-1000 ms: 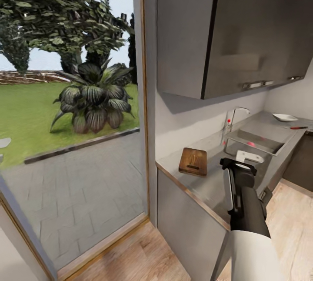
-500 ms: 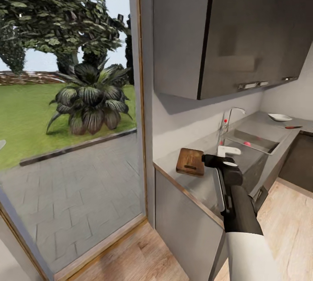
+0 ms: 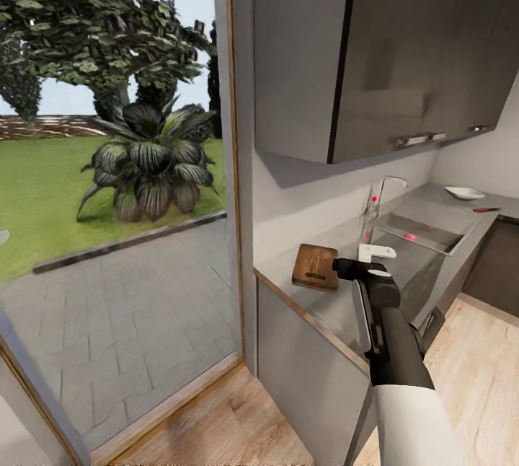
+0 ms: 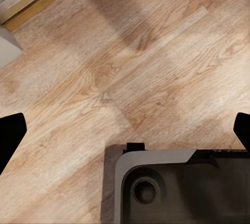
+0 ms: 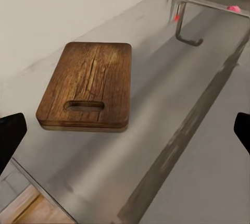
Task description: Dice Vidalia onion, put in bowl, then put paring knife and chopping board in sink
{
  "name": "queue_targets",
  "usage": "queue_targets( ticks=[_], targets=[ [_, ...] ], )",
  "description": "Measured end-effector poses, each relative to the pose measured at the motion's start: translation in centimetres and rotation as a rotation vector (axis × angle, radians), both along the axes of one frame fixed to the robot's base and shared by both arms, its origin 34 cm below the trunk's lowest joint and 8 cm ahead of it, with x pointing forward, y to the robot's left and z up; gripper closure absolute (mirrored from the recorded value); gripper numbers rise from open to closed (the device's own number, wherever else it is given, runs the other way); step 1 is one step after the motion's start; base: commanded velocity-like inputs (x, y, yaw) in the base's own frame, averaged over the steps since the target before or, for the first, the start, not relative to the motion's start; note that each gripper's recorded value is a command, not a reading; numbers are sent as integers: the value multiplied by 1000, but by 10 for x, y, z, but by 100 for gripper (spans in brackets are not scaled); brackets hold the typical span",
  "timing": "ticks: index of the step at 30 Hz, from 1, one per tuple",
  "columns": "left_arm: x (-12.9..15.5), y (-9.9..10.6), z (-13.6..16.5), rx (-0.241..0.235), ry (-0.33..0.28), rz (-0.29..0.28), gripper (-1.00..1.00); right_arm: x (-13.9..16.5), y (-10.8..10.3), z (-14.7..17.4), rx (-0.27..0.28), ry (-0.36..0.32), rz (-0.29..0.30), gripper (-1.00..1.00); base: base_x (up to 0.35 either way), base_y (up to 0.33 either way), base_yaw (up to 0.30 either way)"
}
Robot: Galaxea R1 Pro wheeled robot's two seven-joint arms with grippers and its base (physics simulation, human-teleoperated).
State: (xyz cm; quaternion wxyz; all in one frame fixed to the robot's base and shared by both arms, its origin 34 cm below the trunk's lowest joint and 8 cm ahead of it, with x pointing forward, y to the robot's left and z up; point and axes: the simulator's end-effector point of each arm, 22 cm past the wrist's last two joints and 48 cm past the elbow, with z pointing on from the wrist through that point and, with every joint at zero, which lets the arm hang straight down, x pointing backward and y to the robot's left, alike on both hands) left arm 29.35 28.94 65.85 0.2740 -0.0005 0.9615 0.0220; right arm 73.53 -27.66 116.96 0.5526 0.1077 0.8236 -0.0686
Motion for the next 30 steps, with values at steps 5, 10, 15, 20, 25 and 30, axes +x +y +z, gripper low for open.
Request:
queue_targets(
  ticks=[5, 10, 15, 20, 25, 30],
  targets=[
    [-3, 0, -2, 0, 9, -1, -100, 1, 1, -7, 0, 14, 2, -100, 0, 0, 0],
    [-6, 0, -3, 0, 17, -1, -100, 3, 1, -16, 0, 29, 3, -100, 0, 0, 0],
    [-9, -1, -5, -1, 25, -2, -100, 4, 2, -21, 0, 39, 3, -100, 14, 67, 0],
    [-16, -3, -7, -4, 42, -5, -100, 5, 2, -27, 0, 48, 4, -100, 86, 220, 0],
    [-19, -12, -9, -10, 50, -34, -100, 5, 2, -29, 0, 52, 4, -100, 109, 258, -6],
    [-19, -14, -9, -10, 51, -39, -100, 6, 1, -29, 0, 52, 4, -100, 105, 238, -108]
  ],
)
